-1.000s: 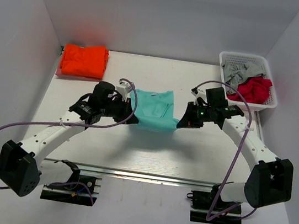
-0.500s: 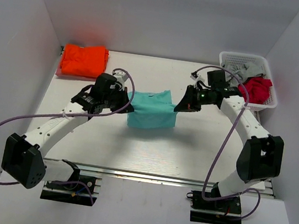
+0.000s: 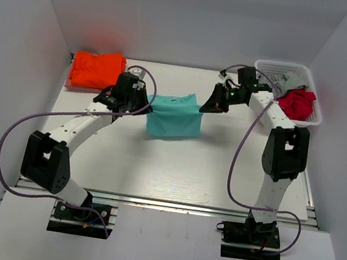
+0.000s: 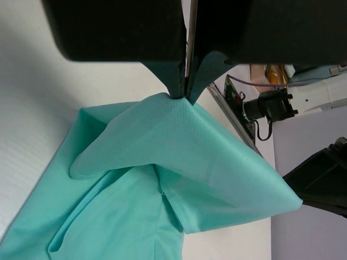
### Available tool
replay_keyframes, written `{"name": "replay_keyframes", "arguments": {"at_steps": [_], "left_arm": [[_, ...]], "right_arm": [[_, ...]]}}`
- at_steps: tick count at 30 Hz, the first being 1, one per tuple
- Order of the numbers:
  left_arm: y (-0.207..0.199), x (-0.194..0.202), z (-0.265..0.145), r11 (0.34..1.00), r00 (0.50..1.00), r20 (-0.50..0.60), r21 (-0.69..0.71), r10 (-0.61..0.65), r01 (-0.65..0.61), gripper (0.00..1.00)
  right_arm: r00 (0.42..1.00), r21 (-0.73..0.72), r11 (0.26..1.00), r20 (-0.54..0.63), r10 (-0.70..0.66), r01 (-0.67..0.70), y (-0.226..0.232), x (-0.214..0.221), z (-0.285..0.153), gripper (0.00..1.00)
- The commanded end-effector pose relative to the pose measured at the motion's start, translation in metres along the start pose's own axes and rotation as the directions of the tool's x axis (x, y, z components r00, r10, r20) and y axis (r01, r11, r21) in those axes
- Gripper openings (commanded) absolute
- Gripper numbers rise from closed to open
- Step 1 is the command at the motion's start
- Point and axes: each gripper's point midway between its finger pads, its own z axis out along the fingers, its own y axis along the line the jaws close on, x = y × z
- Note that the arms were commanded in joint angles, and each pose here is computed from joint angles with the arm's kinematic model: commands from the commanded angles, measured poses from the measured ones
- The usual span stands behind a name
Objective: Fold and stack the t-shirts
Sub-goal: Fold the long partially folded tshirt into a neat square
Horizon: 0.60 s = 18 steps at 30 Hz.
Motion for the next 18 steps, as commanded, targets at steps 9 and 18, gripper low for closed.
{"name": "replay_keyframes", "arguments": {"at_steps": [9, 18], "left_arm": [[0.046, -0.079, 0.083, 0.997, 0.993, 0.117, -0.075, -0.027, 0.036, 0.0], [0.039, -0.174, 0.134, 0.997, 0.969, 0.236, 0.007, 0.069, -0.073, 1.0]], "right_arm": [[0.981, 0.029, 0.995, 0.162, -0.102, 0.099, -0.05, -0.111, 0.043, 0.0], [0.718, 0.235, 0.886, 0.521, -0.462, 0.399, -0.024, -0.239, 0.026, 0.9]]}}
